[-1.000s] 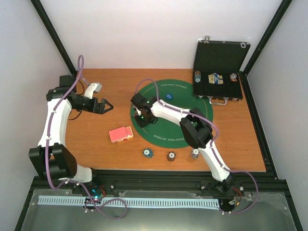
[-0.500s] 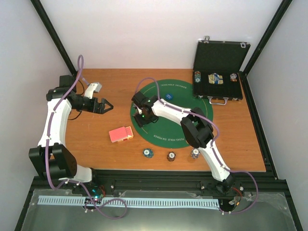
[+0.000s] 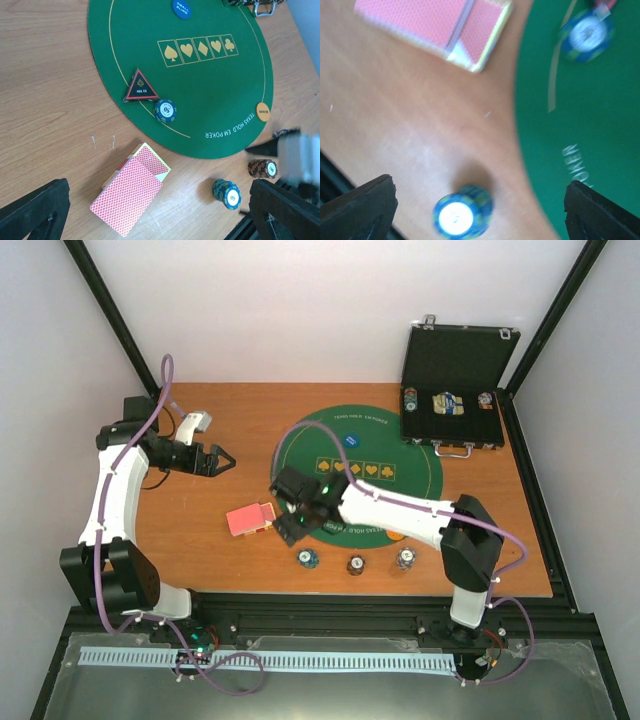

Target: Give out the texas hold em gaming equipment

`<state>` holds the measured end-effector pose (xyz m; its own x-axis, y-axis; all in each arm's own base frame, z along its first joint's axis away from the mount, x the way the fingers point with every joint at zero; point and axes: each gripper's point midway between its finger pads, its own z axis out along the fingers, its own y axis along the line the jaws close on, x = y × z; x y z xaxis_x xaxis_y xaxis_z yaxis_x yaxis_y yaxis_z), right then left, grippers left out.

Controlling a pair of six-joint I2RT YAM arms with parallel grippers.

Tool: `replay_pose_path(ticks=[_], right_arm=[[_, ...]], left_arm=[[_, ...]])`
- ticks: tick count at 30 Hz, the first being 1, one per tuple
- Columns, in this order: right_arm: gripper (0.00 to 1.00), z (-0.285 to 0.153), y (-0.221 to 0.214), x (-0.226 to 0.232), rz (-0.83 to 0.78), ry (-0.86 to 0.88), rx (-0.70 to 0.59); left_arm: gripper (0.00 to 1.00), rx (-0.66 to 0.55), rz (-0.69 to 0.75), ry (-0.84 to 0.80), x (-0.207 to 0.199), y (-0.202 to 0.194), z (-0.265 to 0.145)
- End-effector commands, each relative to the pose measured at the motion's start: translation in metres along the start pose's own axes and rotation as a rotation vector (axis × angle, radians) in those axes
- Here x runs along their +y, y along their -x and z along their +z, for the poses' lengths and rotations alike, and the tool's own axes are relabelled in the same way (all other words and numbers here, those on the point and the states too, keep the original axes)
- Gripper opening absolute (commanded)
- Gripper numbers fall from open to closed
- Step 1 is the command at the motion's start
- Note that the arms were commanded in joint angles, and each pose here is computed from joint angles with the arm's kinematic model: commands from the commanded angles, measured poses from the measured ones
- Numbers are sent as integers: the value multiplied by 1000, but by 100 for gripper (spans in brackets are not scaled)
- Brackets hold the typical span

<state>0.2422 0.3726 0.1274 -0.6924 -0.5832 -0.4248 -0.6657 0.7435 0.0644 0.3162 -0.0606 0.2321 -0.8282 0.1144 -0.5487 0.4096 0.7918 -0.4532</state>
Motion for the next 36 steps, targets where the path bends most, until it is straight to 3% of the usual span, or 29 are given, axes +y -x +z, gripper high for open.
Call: replay_pose_path(ticks=[1, 21, 36], right_arm=[[92, 13, -45, 28, -10, -13, 71], [88, 46, -86, 35, -10, -12, 161], [62, 63, -94, 19, 12, -42, 181]], left_arm=[[100, -44, 29, -10, -11, 10, -13], [100, -50, 36, -8, -14, 12, -17], [100, -54, 39, 0, -13, 15, -18]])
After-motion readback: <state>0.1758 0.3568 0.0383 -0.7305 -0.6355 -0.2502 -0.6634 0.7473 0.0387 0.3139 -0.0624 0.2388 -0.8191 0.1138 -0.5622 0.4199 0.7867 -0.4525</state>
